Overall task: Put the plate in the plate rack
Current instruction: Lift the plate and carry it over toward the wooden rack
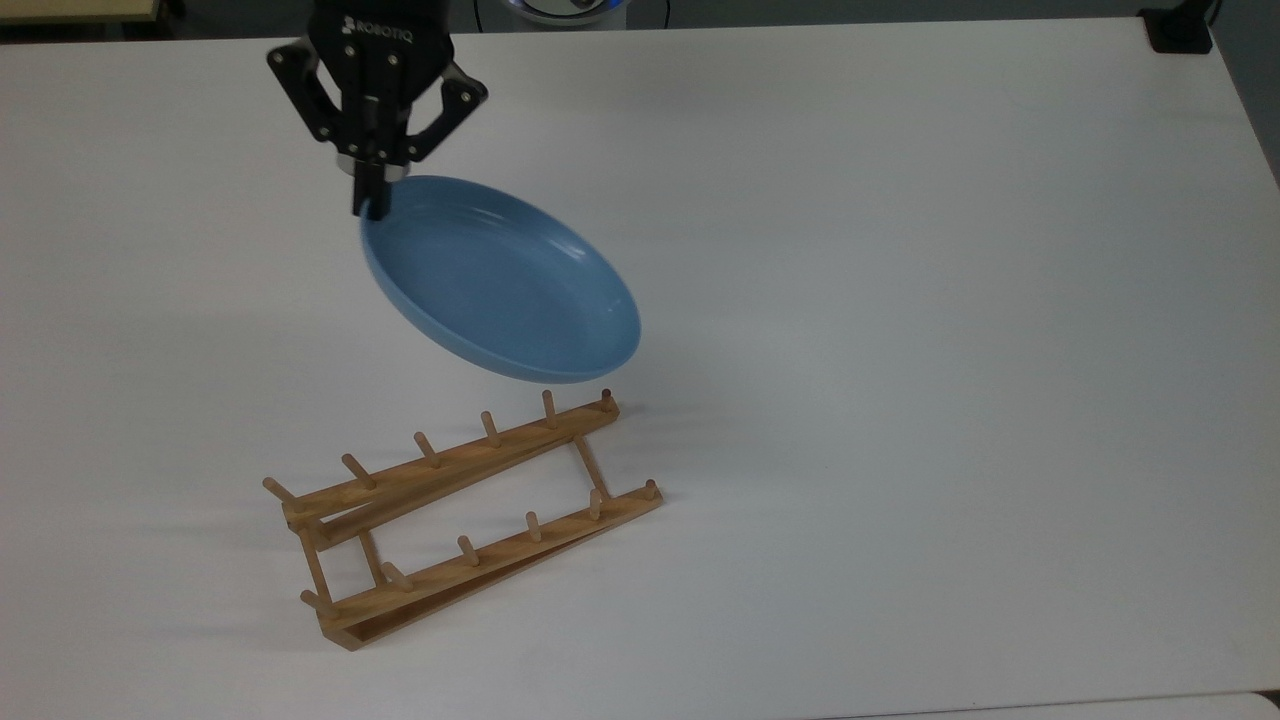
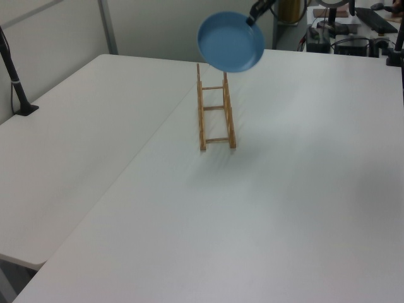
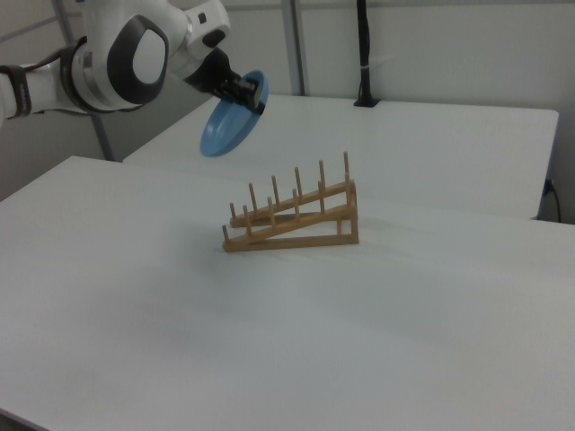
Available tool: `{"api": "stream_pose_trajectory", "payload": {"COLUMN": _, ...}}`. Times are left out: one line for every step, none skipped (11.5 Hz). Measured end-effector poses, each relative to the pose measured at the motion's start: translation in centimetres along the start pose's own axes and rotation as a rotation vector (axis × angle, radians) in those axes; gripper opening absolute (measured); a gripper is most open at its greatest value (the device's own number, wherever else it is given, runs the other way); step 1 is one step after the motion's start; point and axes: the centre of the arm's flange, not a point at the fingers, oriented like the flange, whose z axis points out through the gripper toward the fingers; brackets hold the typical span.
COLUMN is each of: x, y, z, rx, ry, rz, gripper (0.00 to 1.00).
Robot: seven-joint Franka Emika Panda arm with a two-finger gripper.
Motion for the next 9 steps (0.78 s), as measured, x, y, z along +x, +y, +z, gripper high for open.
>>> {"api": "stream_pose_trajectory", "payload": {"x": 0.3, "y": 0.3, "z": -0.2, "rx": -0.023, "ry": 0.038, "rz": 0.001, "gripper": 0.05}}
{"api": "stream_pose_trajectory", "payload": {"x": 0.7, "y": 0.7, "z": -0.5, "rx": -0.056, "ry": 0.08, "rz": -0.001, "gripper": 0.05}}
{"api": "stream_pose_trajectory", "payload": {"x": 0.9, "y": 1.1, "z": -0.6, "rx": -0.099, "ry": 0.121, "rz": -0.006, "gripper": 0.05}}
{"api": "stream_pose_trajectory", "payload": {"x": 1.0, "y": 1.6, "z": -0.7, "rx": -0.148, "ry": 0.157, "rz": -0.019, "gripper": 0.05}}
{"api": "stream_pose_trajectory", "payload": {"x": 0.9, "y": 2.1, "z": -0.6, "rx": -0.201, "ry": 0.188, "rz": -0.04, "gripper": 0.05}}
{"api": "stream_pose_trajectory", "payload": {"x": 0.7, "y": 2.7, "z": -0.2, "rx": -0.273, "ry": 0.219, "rz": -0.077, "gripper": 0.05}}
{"api": "stream_pose_trajectory", "payload": {"x": 0.3, "y": 3.0, "z": 0.2, "rx": -0.342, "ry": 0.254, "rz": -0.115, "gripper": 0.05}}
{"api": "stream_pose_trajectory", "payload": {"x": 0.0, "y": 3.0, "z": 0.6, "rx": -0.391, "ry": 0.288, "rz": -0.144, "gripper": 0.05}}
{"api": "stream_pose_trajectory", "payload": {"x": -0.5, "y": 3.0, "z": 1.2, "rx": -0.444, "ry": 0.338, "rz": -0.175, "gripper": 0.05}}
